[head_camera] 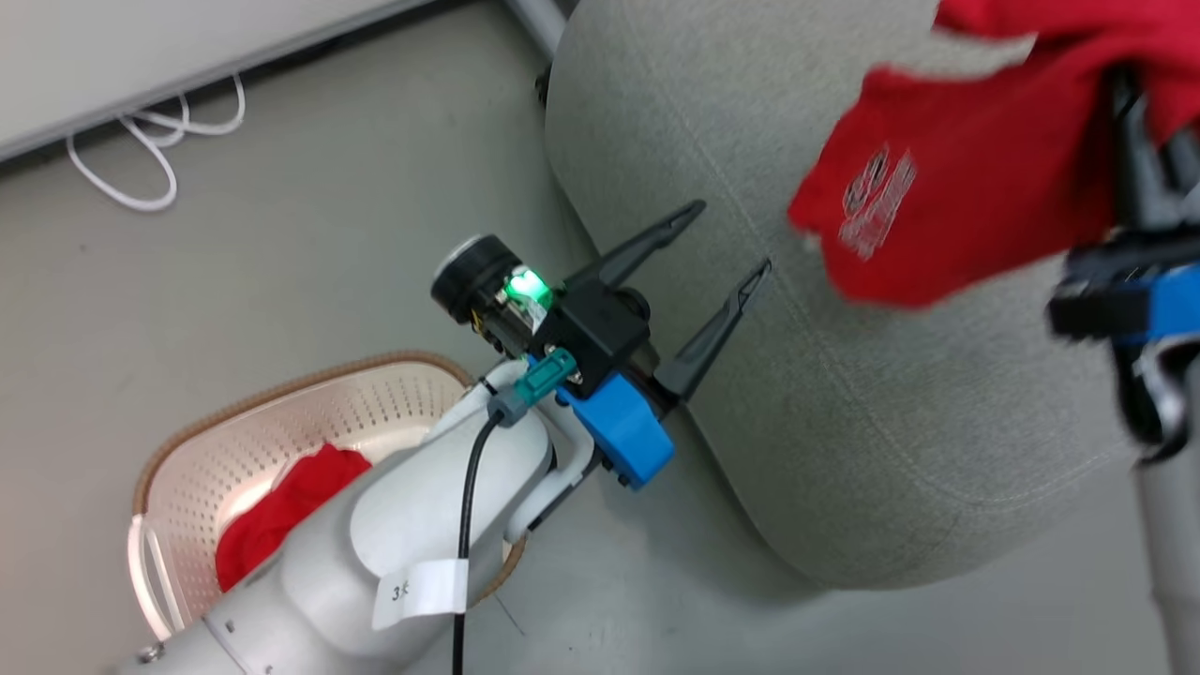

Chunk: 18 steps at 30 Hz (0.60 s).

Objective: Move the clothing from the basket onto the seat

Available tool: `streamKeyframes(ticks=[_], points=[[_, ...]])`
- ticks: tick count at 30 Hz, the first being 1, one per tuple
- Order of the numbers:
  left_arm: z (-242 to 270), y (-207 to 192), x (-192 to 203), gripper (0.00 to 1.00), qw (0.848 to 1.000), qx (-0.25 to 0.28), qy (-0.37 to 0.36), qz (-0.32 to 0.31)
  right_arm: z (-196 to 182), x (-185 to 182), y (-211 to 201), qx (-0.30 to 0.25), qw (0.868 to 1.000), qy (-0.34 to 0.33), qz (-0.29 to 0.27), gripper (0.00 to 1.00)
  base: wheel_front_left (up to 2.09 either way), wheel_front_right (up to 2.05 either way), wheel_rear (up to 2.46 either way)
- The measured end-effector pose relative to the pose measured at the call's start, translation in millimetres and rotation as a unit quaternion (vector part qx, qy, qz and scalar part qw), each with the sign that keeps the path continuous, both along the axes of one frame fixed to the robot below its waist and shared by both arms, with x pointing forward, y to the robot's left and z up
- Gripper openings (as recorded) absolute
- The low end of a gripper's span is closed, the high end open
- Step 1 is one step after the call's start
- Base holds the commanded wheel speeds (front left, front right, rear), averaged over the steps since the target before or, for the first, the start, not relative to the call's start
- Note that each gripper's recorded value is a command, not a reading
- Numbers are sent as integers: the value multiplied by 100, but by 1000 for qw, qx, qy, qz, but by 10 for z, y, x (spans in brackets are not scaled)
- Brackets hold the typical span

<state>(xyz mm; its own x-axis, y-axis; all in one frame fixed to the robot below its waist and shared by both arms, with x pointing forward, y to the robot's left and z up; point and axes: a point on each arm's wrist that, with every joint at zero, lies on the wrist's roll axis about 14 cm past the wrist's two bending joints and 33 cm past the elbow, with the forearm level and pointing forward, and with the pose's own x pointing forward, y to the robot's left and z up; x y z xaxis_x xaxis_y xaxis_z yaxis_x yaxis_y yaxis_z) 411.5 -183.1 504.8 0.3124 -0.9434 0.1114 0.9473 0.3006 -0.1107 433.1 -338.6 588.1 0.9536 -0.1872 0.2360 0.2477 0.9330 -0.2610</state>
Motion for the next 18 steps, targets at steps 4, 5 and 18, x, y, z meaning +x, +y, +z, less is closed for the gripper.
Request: streamKeyframes(ticks=[4,5,18], points=[[-109,50,214,100,1000,1,-2,10,385,309,-125,-49,998,-41,0,0,0,0,0],[-145,64,270,100,1000,1,0,12,465,387,-160,-60,997,-49,-2,0,0,0,0],[-778,269,791,100,999,20,15,35,473,1138,-855,-96,991,-62,-71,0,0,0,0]])
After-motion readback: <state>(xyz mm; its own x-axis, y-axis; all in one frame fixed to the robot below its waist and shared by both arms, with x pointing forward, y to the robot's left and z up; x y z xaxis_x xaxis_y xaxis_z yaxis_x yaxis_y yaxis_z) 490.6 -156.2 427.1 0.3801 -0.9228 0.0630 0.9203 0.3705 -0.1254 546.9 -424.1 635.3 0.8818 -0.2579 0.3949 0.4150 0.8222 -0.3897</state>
